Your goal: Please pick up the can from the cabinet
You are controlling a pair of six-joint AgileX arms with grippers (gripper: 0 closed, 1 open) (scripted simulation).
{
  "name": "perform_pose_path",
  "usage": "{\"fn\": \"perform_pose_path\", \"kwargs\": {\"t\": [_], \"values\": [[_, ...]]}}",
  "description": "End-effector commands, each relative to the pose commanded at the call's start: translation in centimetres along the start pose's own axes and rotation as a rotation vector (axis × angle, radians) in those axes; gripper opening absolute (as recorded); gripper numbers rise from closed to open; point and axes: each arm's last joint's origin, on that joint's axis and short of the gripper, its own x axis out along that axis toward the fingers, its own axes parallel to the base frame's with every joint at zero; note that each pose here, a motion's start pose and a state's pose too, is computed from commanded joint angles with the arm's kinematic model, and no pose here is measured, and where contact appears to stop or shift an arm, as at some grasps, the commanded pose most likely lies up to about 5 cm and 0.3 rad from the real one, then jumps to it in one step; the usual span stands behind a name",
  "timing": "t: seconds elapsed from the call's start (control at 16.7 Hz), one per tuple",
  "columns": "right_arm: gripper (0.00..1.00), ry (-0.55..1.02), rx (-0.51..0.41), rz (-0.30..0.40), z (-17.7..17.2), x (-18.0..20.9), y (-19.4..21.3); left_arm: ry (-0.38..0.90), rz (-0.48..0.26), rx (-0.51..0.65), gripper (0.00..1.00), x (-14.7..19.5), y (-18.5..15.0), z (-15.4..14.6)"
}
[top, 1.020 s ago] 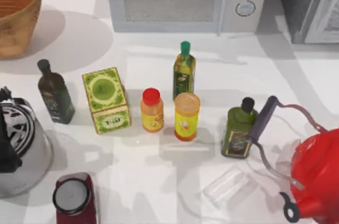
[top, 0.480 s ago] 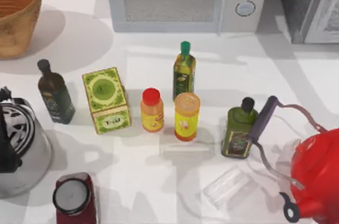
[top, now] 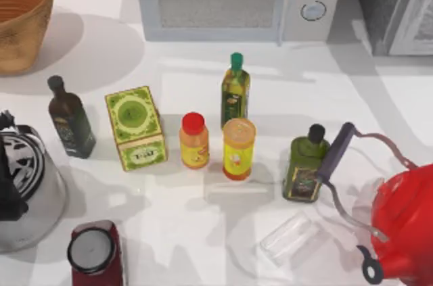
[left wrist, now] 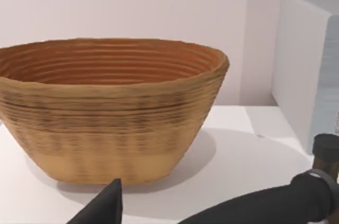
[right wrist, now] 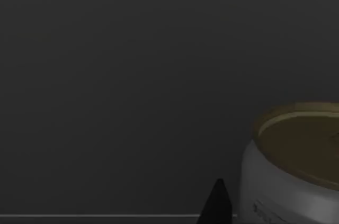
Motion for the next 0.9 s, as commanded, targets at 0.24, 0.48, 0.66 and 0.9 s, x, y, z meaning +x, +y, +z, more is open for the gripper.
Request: {"fn": "perform_pose_path", "kwargs": {"t": [0.24,0.48,0.66,0.9], "values": [[0.0,0.003,0.002,0.005,0.7,-1.6,0.5,0.0,0.0,0.0,1.0,0.0,0.0,0.0],[0.0,-0.003,0.005,0.003,3.9,-8.7,1.1,0.0,0.0,0.0,1.0,0.0,0.0,0.0],[0.0,-0.012,0.008,0.002,5.8,-14.9,0.5,0.0,0.0,0.0,1.0,0.0,0.0,0.0],[0.0,-0.001,0.002,0.002,6.2,-18.0,0.1,0.0,0.0,0.0,1.0,0.0,0.0,0.0]]}}
